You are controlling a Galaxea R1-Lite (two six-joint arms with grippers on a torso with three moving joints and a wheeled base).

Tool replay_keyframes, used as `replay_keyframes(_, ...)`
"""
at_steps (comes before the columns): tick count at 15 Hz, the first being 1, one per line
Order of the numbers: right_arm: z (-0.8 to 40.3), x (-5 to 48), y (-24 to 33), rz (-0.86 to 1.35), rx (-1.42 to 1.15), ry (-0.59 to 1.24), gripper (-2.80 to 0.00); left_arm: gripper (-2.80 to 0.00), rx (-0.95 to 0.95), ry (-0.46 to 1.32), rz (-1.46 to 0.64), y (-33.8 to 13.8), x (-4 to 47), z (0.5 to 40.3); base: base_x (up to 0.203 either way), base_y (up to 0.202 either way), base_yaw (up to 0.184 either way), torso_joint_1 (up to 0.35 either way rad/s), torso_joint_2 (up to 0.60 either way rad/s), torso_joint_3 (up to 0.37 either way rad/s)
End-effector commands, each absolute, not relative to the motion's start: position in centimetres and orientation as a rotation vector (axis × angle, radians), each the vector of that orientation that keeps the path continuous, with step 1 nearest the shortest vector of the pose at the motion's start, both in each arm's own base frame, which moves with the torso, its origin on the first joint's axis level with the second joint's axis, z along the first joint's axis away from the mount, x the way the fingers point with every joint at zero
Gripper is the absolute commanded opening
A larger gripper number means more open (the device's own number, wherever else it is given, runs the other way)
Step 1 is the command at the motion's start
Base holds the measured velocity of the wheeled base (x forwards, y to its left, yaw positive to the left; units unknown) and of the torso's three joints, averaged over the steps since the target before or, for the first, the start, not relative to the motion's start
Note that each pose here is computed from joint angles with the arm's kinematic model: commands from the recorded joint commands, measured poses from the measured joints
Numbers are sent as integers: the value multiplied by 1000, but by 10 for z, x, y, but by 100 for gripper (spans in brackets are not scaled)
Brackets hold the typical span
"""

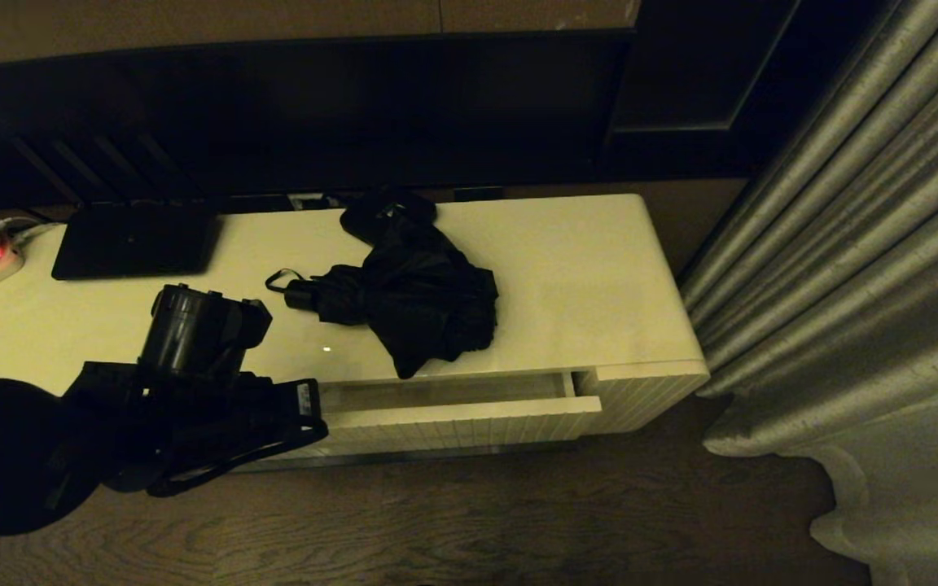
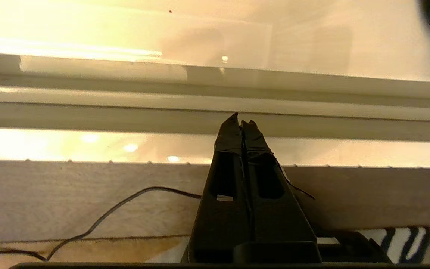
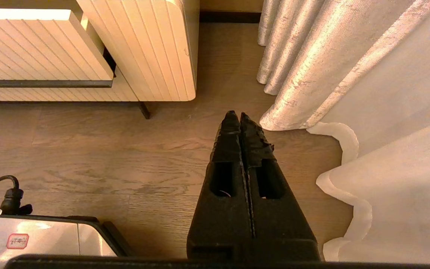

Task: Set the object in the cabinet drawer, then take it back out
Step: Open the drawer

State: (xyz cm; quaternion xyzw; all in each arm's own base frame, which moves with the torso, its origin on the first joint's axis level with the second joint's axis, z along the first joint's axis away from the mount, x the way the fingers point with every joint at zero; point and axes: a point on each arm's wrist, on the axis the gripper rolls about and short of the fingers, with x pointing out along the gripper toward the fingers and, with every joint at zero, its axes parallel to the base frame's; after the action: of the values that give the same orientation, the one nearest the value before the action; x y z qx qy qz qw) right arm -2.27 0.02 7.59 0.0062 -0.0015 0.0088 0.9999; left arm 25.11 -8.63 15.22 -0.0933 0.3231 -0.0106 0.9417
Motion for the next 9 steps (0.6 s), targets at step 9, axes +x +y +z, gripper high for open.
replay_keyframes(9,76,-23,0,18,12,-3,-280,-280,-194,673,-8,-89,264,136,0,0,0,0,0,0)
